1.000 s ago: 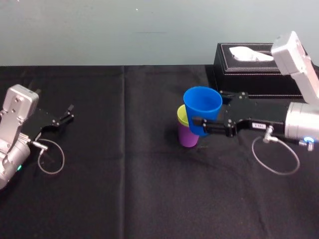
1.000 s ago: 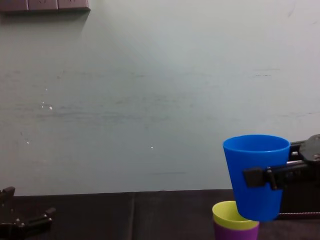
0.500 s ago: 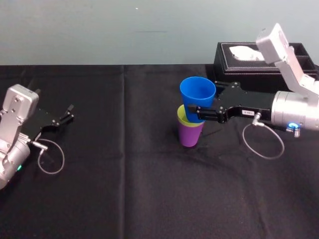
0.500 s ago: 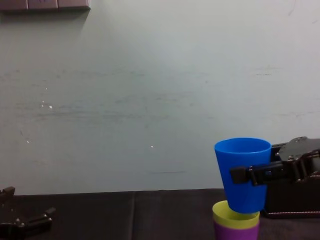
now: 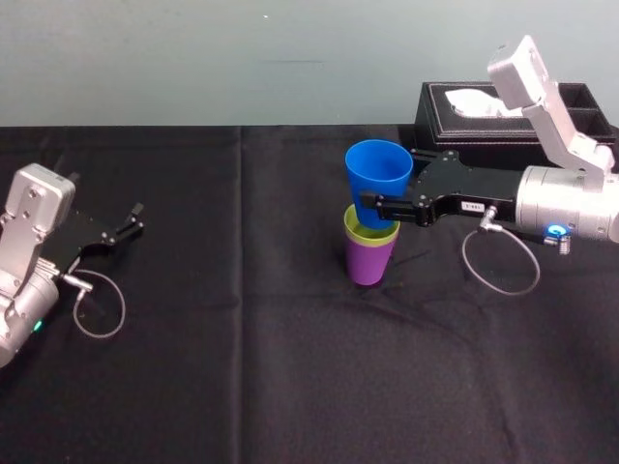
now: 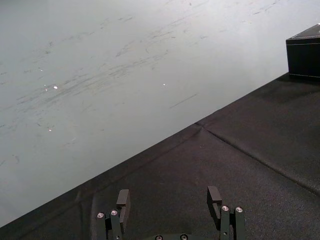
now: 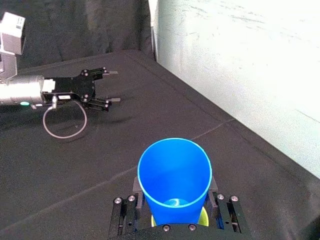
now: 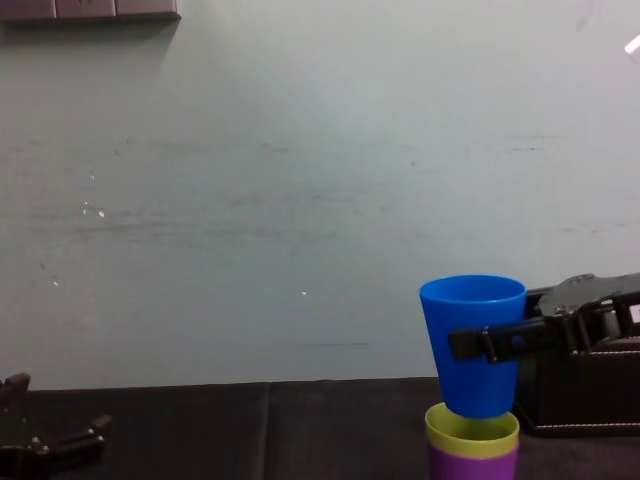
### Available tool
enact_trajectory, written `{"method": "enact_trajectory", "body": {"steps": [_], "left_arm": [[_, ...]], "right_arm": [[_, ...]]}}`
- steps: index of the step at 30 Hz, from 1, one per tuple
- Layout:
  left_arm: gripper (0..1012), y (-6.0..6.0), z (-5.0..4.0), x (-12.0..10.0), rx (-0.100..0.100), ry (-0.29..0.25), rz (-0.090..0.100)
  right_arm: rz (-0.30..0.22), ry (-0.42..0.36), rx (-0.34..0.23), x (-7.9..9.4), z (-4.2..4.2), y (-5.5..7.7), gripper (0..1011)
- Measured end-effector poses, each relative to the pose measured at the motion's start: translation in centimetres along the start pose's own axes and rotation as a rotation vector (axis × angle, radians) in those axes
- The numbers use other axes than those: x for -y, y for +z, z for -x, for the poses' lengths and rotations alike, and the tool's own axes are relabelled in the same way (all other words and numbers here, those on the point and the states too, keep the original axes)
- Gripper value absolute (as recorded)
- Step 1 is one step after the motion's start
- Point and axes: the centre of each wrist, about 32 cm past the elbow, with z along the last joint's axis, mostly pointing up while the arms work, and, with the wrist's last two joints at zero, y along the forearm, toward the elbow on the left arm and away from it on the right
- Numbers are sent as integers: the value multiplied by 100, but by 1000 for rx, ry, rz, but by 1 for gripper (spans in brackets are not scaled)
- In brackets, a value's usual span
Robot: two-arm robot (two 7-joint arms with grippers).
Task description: Stack the three plastic cups sequentially using one hand.
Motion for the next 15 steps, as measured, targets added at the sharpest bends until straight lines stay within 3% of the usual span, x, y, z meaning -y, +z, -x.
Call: {"method": "enact_trajectory", "body": {"steps": [15], "left_arm": [[1011,0,0,0,0,0,0]], "right_arm": [[15,4,-29,-59,-51,-121,718]]}}
